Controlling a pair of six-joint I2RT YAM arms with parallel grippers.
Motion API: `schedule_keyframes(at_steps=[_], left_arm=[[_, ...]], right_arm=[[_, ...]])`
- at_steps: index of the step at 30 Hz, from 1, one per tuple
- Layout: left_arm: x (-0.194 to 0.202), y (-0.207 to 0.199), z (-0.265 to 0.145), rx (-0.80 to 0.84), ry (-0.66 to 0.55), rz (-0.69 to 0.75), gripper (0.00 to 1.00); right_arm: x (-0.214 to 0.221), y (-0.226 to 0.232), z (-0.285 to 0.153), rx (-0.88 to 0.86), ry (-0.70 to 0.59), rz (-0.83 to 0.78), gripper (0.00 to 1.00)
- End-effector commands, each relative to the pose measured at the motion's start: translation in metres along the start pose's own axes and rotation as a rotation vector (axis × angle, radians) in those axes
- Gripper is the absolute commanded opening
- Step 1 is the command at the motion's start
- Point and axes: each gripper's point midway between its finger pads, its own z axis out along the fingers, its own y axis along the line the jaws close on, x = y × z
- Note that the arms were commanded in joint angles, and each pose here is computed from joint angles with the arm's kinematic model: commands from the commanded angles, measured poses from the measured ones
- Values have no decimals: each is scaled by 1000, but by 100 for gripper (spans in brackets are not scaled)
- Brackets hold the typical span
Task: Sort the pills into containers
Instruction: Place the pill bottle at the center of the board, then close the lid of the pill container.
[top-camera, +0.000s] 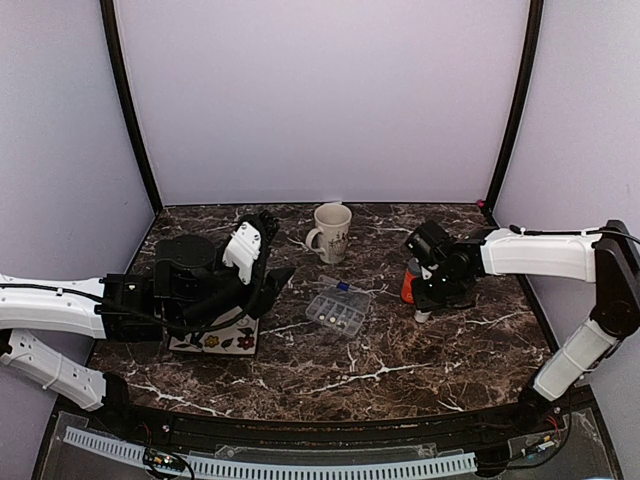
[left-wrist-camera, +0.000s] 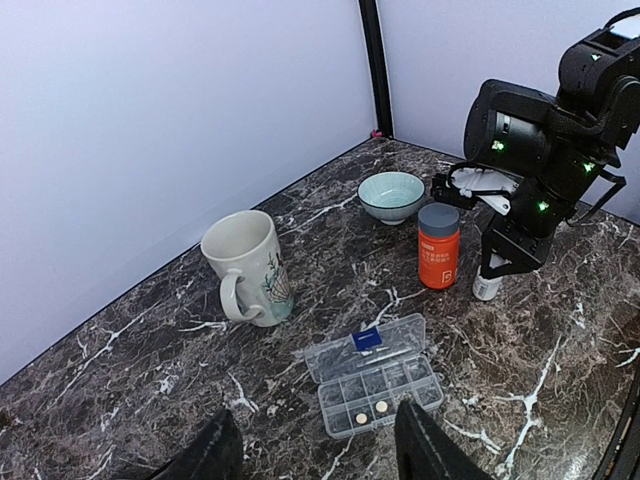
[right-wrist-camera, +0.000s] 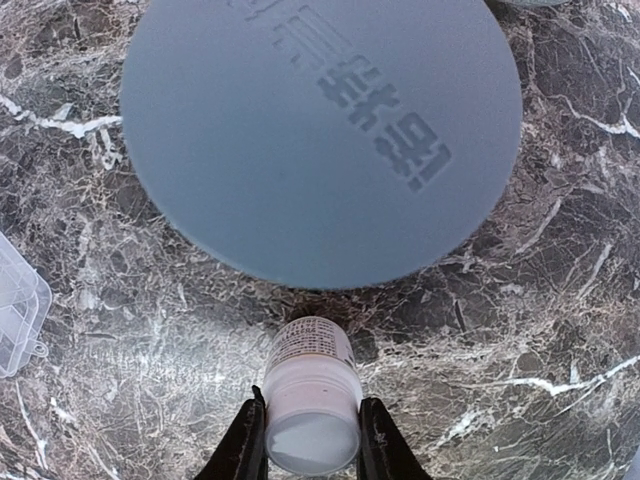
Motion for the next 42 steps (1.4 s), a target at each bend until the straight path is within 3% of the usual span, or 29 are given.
schedule_keyframes(at_steps=[1, 22, 42], left_arm=[[-2, 4, 0, -8, -8, 2, 53], [0, 5, 2, -8, -8, -1, 53], [11, 2, 5, 5, 23, -21, 53]], right_arm=[[0, 0, 7, -11, 5, 5, 17], [0, 1, 2, -23, 7, 6, 44], [-41, 2, -67, -58, -163, 29, 49]])
